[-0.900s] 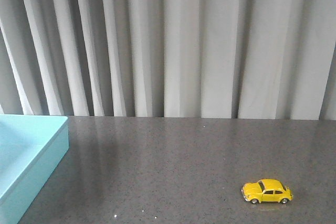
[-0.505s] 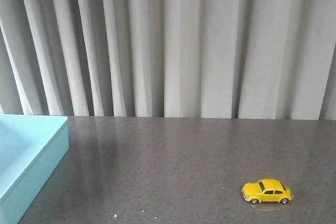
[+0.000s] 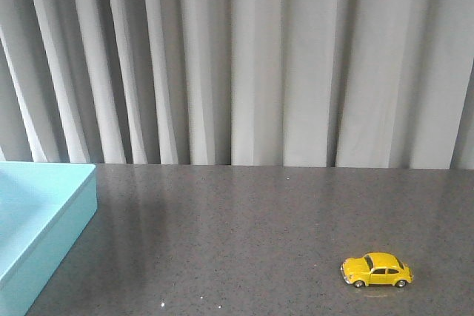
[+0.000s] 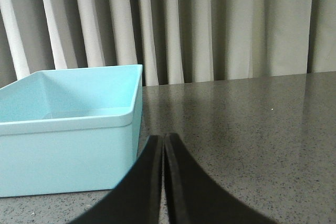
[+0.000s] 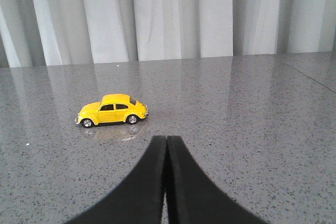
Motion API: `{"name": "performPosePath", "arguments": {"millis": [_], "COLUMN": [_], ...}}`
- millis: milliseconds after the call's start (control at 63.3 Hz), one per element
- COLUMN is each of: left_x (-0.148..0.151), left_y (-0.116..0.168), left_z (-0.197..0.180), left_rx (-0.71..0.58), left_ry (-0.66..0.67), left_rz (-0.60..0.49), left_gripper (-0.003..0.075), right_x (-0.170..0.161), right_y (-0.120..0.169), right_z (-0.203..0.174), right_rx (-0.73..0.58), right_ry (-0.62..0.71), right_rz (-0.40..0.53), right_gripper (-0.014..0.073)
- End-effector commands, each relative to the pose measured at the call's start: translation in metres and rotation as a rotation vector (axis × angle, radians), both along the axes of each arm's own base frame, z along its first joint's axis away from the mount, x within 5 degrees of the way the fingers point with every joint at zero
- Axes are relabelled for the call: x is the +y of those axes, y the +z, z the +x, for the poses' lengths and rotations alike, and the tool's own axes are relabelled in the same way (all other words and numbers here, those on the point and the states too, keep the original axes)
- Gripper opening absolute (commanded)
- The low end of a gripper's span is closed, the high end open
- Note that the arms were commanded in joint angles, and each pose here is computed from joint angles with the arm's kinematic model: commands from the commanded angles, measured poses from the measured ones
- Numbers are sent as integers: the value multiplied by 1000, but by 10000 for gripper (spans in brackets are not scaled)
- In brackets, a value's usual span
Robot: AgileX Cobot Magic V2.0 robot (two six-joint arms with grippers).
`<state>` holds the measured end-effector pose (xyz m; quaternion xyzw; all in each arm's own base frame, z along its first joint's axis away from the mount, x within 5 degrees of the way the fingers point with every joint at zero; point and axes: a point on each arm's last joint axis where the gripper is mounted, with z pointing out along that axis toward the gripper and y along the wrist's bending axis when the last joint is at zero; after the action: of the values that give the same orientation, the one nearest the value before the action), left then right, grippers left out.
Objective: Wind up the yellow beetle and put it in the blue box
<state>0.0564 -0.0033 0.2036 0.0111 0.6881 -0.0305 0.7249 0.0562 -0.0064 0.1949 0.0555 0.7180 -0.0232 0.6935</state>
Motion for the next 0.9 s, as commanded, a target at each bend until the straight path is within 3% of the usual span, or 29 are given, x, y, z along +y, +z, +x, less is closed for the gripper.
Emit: {"name": "performPosePath", "arguments": {"millis": [0,553,711,884], "left_x": [0,1,1,2], "left_y": [11,18,56,102], "left_z": [-3,-4,-14,-31], "left_rx": [-101,-151,-239,-269], "left_ry": [0,1,-7,-11], "left_rz": [-20,-23,-65,-59], "left_gripper": [-5,-5,-5,-5], "right_x": [0,0,1,0], "right_y": [6,9,43,100], "right_z": [0,-1,-4,-2], "right_rx": [-74,-104,-207,-181], "right_ry": [-3,-2,-1,-13], "right_rz": [-14,-19,-24,-91], "right_gripper": [-7,-7,-7,-7]}}
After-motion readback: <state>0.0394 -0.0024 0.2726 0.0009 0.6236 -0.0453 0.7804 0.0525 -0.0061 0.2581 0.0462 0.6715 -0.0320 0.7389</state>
